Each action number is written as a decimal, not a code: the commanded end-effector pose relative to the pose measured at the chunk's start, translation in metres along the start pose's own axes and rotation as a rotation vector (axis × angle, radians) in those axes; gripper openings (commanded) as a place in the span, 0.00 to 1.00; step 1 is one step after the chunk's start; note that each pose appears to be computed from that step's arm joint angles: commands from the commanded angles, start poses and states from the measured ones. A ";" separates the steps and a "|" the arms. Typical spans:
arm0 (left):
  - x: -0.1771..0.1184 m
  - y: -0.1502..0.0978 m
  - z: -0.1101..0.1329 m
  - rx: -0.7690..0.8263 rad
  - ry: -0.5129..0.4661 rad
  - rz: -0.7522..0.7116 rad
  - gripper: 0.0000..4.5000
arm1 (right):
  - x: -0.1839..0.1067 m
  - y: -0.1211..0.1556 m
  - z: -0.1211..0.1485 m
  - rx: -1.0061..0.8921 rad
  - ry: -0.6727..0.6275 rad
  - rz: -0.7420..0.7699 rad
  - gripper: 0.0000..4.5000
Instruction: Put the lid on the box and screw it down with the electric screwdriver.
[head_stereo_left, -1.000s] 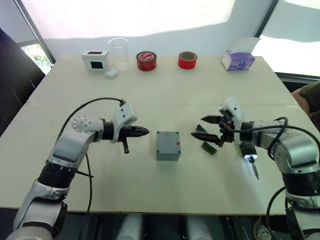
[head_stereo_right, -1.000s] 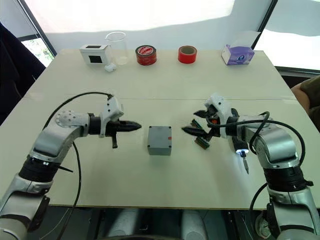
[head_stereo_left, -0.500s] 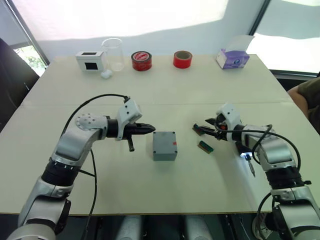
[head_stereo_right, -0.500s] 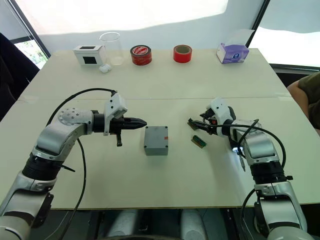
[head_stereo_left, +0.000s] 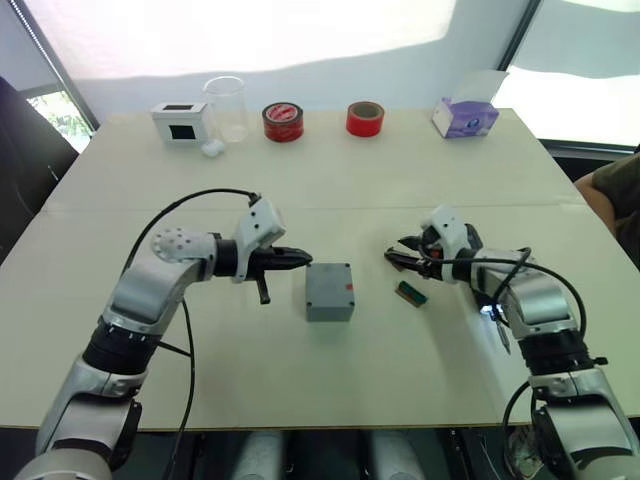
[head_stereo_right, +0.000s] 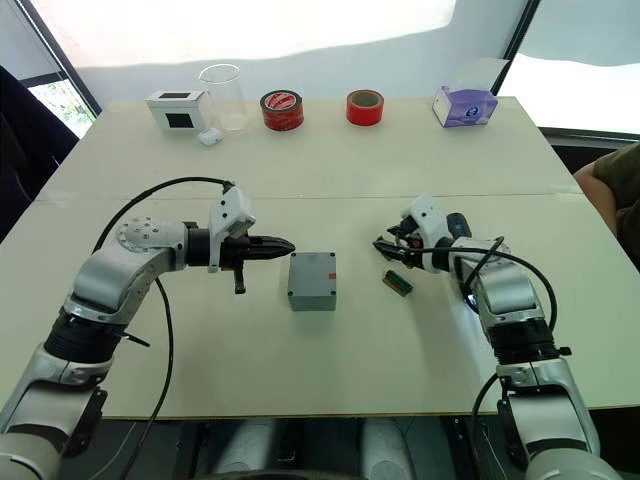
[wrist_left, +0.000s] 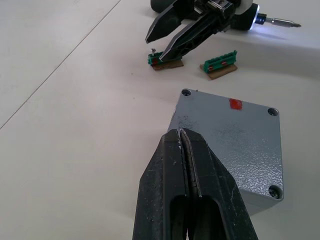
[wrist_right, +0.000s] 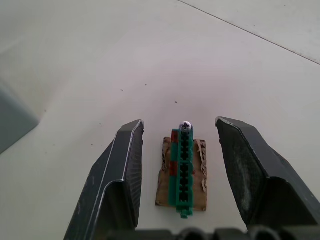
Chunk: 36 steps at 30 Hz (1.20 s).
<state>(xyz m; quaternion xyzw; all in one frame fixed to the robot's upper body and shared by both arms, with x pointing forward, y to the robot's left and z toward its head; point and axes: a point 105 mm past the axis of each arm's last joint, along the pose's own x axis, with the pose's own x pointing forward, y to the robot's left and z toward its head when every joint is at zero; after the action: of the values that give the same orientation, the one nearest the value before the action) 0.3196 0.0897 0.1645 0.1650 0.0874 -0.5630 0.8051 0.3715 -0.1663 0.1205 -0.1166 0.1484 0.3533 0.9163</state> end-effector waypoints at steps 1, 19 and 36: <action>-0.001 -0.002 0.007 0.036 -0.013 -0.003 0.00 | 0.002 -0.003 0.012 -0.044 -0.030 -0.016 0.28; -0.001 -0.001 0.006 0.031 -0.013 0.006 0.00 | -0.004 -0.003 0.024 -0.032 -0.070 -0.014 0.01; 0.000 -0.001 0.004 0.023 -0.013 -0.001 0.00 | -0.016 -0.009 0.033 0.084 -0.152 -0.045 0.06</action>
<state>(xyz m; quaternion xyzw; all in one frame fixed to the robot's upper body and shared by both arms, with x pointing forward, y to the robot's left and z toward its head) 0.3195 0.0889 0.1633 0.1643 0.0885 -0.5634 0.8048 0.3737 -0.1727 0.1387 -0.0279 0.1304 0.3314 0.9340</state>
